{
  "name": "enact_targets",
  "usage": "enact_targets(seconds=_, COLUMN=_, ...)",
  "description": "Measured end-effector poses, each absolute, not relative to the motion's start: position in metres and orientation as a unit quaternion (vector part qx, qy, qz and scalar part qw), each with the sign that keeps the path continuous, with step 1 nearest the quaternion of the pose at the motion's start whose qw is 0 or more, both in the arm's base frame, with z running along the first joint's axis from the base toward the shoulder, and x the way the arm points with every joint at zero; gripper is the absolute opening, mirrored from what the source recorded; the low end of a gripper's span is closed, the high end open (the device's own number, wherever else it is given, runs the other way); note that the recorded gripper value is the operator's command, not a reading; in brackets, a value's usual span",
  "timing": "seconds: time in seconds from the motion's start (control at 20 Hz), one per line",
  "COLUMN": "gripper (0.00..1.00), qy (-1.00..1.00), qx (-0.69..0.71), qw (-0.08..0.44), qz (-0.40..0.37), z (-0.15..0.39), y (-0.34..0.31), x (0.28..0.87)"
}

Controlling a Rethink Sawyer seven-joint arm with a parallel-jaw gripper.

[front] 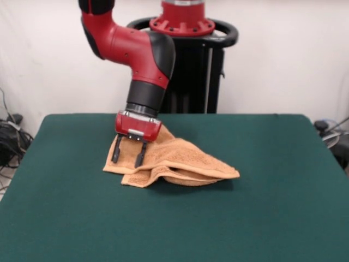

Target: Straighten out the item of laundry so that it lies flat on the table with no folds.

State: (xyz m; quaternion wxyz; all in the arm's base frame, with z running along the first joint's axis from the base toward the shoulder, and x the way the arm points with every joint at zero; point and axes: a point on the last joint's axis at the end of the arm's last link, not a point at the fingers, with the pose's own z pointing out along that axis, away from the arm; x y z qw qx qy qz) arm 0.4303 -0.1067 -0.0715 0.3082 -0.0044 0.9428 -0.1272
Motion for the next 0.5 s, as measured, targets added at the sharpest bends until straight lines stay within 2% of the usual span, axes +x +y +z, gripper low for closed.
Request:
enact_targets(seconds=0.15, gripper=1.0, qy=0.943, qx=-0.011, qw=0.31, qz=-0.123, z=-0.072, y=-0.1076, x=0.4297)
enact_targets(seconds=0.2, gripper=0.0, qy=0.943, qx=-0.013, qw=0.311, qz=-0.122, z=-0.0721, y=-0.1079, x=0.4295)
enact_targets(seconds=0.5, gripper=0.0, qy=0.943, qx=-0.022, qw=0.313, qz=-0.113, z=-0.0753, y=-0.1112, x=0.4258)
